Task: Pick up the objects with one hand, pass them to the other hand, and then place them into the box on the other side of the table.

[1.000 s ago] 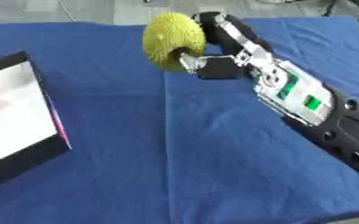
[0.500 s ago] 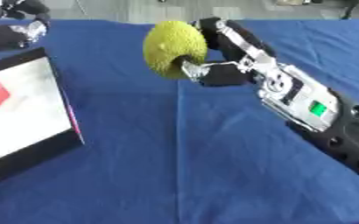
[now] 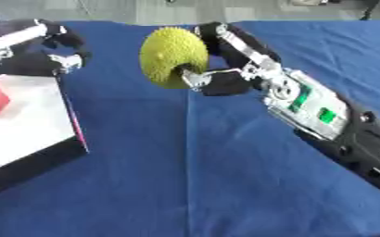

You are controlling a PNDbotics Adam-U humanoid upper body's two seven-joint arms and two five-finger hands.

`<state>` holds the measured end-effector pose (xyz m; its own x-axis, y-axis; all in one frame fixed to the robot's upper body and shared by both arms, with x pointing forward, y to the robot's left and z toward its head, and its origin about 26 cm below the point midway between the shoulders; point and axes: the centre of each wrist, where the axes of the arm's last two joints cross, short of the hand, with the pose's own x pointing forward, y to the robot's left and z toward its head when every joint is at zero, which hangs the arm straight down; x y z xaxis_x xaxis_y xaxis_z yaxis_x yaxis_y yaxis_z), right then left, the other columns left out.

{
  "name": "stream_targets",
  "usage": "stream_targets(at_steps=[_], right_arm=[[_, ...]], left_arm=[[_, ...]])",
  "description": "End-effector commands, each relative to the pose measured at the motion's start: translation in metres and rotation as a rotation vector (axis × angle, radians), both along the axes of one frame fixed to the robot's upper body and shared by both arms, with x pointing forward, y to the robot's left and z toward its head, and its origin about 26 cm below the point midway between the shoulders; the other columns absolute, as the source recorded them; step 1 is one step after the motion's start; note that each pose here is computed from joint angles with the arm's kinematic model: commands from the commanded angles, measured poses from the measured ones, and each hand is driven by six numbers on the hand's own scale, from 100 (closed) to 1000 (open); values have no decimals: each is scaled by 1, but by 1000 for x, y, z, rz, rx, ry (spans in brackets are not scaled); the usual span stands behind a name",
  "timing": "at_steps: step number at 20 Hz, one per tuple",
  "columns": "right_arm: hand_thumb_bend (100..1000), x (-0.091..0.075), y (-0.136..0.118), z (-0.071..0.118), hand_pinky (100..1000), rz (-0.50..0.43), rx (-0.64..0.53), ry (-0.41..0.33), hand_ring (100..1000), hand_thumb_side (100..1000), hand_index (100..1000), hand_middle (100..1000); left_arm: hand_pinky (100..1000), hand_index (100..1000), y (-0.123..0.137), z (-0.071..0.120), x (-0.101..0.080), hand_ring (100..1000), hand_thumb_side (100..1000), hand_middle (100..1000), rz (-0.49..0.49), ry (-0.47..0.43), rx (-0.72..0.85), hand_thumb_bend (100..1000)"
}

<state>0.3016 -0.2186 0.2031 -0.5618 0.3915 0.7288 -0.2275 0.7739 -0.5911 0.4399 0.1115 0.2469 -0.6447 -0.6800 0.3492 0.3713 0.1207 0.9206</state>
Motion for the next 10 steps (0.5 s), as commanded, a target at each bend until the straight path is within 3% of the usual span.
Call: stream_targets(at_steps=[1, 10], right_arm=[[100, 1, 2, 8, 676, 16, -17, -32, 667, 100, 570, 449], [100, 4, 9, 3, 675, 41, -40, -19, 678, 100, 570, 449]], left_arm=[[909, 858, -14, 10, -3, 887, 670, 754, -44, -33, 38, 317], [901, 875, -38, 3, -10, 887, 553, 750, -82, -77, 79, 446]])
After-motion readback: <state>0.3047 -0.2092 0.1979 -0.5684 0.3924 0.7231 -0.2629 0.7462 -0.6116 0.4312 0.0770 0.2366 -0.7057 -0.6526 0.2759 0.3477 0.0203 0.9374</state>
